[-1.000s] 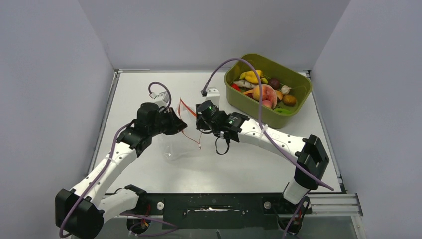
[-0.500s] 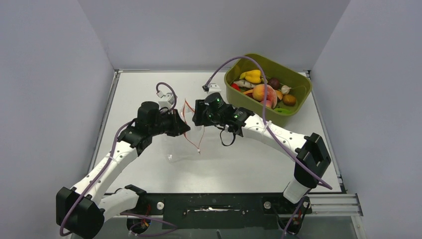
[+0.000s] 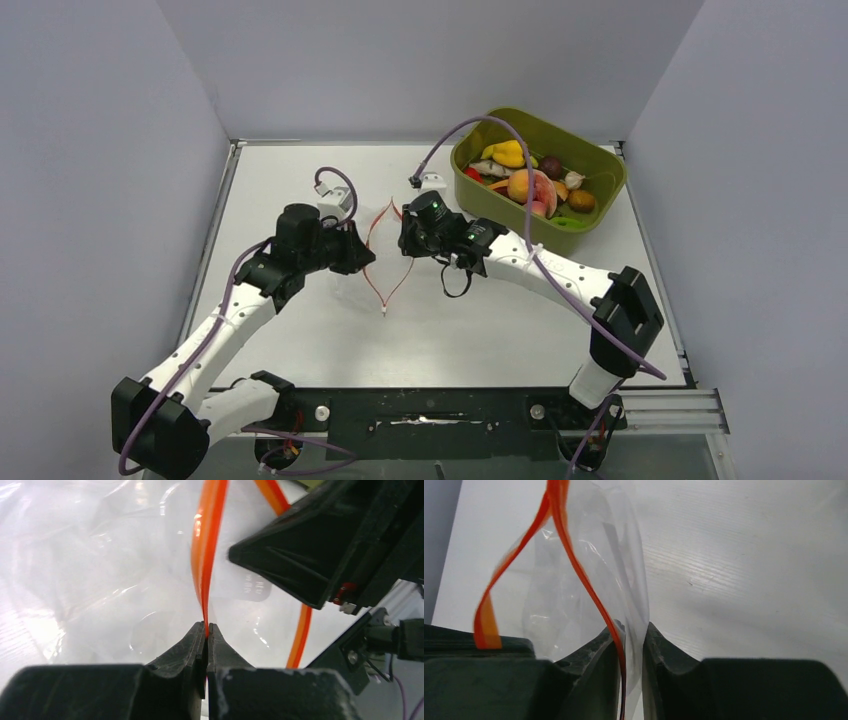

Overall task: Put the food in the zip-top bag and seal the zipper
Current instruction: Open the zipper of the food storage bag.

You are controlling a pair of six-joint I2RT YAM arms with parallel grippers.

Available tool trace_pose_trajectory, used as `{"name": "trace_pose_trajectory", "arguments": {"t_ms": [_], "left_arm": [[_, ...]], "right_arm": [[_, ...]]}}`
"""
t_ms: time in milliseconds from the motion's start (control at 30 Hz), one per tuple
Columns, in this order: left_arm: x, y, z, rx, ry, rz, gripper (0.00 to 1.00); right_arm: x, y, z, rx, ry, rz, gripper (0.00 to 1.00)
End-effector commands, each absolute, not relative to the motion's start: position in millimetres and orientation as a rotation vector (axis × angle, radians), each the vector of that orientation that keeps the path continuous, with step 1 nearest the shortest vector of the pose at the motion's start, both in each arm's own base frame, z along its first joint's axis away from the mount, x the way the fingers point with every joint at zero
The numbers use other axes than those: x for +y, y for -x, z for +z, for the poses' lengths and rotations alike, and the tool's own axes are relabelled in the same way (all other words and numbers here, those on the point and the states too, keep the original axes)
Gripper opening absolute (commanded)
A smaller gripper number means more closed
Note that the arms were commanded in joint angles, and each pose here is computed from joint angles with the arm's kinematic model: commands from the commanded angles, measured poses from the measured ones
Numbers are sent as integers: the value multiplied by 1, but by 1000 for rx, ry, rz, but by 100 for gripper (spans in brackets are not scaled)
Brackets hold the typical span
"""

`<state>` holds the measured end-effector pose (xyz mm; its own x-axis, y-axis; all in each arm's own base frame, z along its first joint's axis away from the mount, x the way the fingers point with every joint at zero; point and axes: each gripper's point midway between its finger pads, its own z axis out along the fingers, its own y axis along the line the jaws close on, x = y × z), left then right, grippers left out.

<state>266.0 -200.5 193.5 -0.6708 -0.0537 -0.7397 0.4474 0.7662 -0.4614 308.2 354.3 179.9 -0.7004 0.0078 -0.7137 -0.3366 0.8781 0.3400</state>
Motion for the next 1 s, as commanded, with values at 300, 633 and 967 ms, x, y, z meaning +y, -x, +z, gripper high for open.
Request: {"name": "trace_pose_trajectory", "arguments": {"t_ms": [300,633,967], "left_arm": [[-176,-309,249,2014,-169,-597,1],[-155,-309,215,2073,-137,-462,0],[-180,-290,229,1851,-332,-641,0]], "right_arm": [[340,-308,203,2169,-13,491,18],[314,-313,196,2115,-120,450,15],[339,-302,188,2144,-26,600,21]]}}
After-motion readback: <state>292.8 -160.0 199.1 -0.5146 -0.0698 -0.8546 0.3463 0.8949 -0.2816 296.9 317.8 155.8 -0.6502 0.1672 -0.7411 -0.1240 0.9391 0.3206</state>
